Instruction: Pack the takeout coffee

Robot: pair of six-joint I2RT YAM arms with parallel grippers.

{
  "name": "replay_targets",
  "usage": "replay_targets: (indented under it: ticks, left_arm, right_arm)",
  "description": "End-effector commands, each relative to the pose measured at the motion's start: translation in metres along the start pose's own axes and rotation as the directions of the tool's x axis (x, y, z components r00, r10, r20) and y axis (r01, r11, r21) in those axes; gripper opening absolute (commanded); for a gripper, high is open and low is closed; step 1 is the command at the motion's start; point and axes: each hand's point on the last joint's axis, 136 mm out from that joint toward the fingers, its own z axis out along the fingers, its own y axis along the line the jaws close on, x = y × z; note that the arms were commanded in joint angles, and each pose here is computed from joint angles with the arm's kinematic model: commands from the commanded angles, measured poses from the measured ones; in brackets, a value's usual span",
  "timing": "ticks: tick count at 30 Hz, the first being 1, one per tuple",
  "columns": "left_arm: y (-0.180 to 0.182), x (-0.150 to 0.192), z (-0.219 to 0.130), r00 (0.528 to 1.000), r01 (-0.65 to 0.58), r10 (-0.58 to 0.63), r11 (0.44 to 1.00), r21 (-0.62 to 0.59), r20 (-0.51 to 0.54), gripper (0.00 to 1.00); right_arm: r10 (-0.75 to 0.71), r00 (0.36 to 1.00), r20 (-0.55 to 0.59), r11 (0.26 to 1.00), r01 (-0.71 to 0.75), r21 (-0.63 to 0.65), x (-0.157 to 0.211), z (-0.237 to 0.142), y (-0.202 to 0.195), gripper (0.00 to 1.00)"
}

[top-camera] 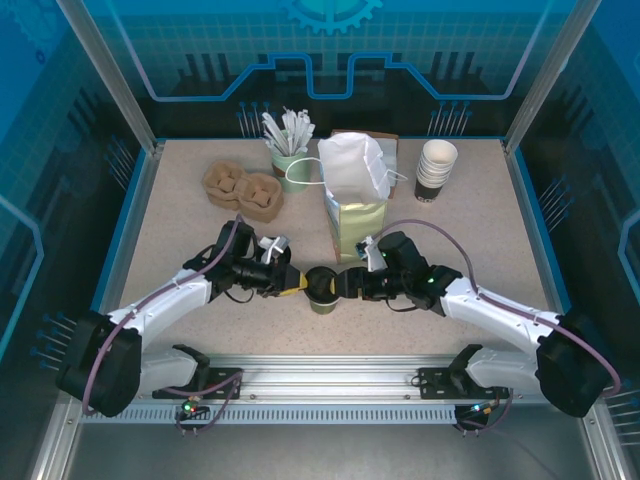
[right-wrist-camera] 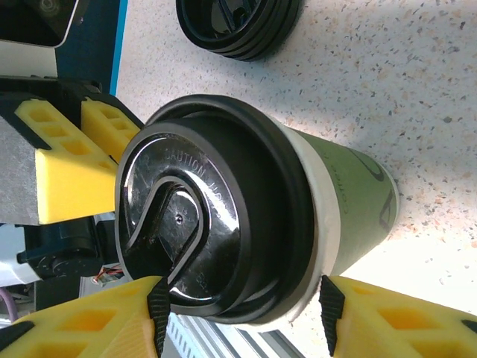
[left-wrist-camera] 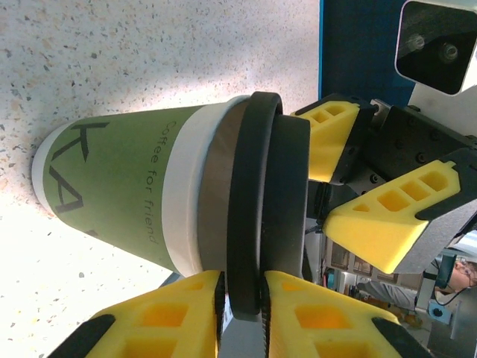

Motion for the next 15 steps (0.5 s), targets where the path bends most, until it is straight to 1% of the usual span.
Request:
replay_targets:
  ticks: [1, 9, 15]
  left_arm:
    - [0.0029, 0.0035, 0.0002, 1.000, -0.020, 0.020, 1.000, 0.015, -0.016, 0.23]
    - [0.0050, 0.0044, 0.0012, 1.000, -0.019, 0.020, 1.000, 0.010, -0.023, 0.25]
    - [0.0048, 0.0063, 0.0004, 0.999, -0.028, 0.028, 1.000, 0.008, -0.031, 0.32]
  right_arm:
    - [-0.042, 0.999, 0.005, 0.999, 0.042, -0.023, -0.0060, 0.0008, 0.0141, 0.58]
    - [-0.049, 0.999, 0.005, 0.999, 0.049, -0.016, -0.0072, 0.0021, 0.0163, 0.58]
    - [-0.057, 0.998, 0.002, 0.998, 0.057, 0.004, -0.0073, 0.0004, 0.0151, 0.59]
